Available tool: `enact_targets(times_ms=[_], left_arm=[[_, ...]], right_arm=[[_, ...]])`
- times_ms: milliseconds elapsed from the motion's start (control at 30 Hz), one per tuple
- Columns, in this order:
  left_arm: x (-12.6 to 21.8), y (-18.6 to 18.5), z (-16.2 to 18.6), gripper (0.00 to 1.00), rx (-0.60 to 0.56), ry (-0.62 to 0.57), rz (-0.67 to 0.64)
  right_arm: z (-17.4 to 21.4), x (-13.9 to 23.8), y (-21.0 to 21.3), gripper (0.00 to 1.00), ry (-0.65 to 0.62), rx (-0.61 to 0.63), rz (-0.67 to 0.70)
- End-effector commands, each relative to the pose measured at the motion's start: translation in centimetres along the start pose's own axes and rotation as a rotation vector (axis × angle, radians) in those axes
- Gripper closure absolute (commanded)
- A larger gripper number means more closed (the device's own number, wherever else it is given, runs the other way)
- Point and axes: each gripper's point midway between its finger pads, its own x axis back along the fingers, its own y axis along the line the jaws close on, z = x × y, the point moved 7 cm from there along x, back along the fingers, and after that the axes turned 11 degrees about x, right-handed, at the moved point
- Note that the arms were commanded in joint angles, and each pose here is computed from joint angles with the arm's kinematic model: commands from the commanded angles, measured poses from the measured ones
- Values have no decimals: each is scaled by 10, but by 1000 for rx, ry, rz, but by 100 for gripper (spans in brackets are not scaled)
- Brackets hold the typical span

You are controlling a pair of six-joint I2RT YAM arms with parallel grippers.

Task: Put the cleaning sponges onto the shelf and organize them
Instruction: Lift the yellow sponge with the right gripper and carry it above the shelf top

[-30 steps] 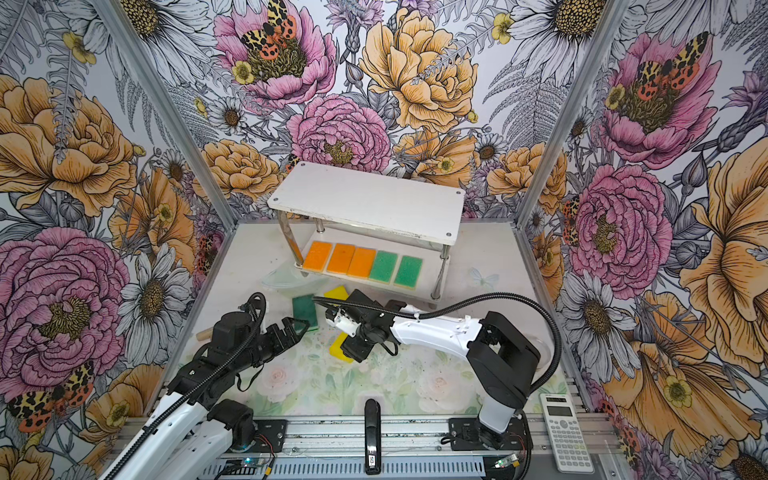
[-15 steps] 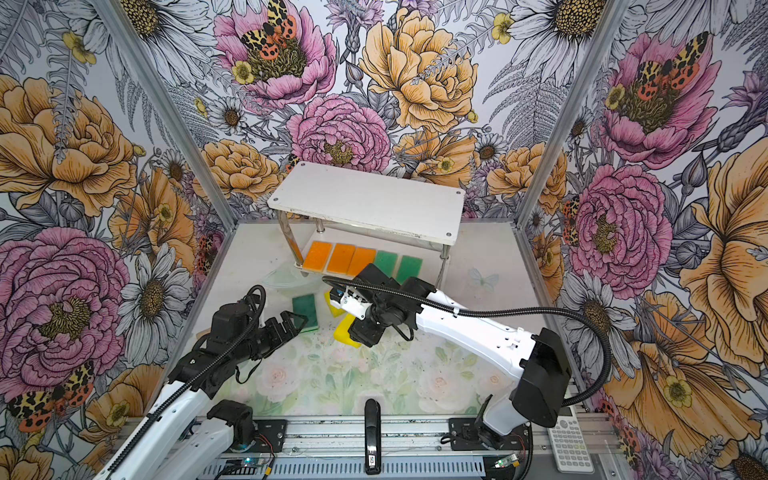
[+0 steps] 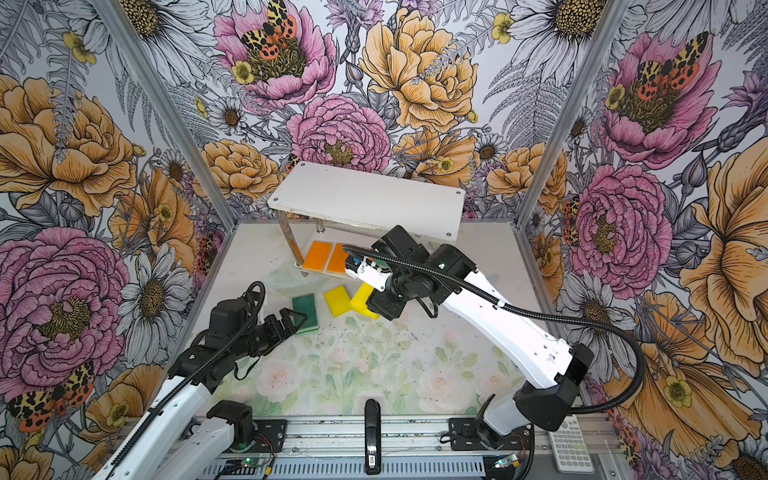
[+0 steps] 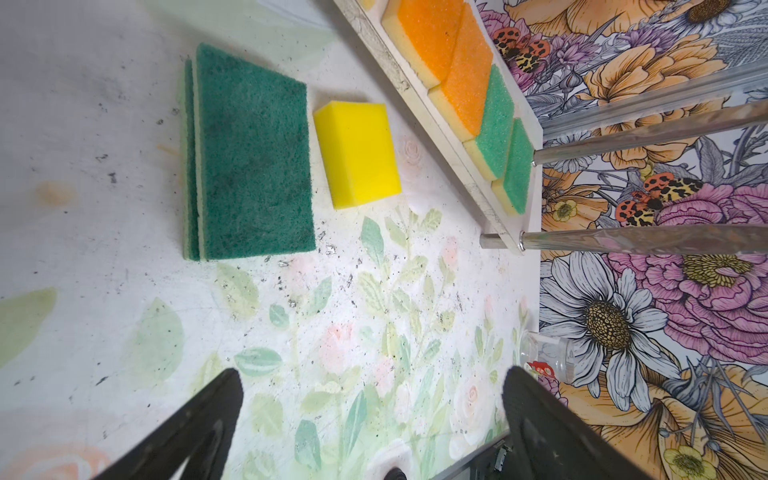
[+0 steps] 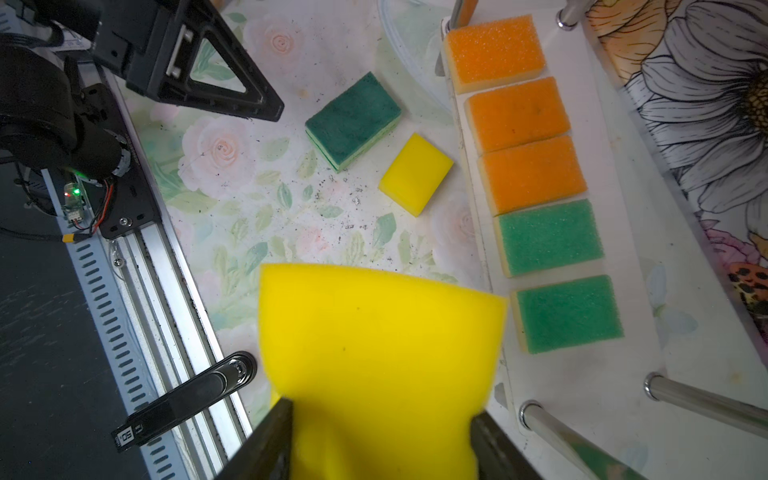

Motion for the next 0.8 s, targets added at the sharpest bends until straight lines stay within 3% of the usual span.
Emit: enact_targets(times_ms=[0,433,767], left_arm=[[4,-7,-4,1,-14,0,21],[2,-4,-4,1,-1,-1,10],[0,-3,-6,1,22,-10,-5]], right_arm=[[-5,32,-7,39,-39,47,67],[-14,89,-69,36,-83,64,255],[0,105,-120,34,-137,14,309]])
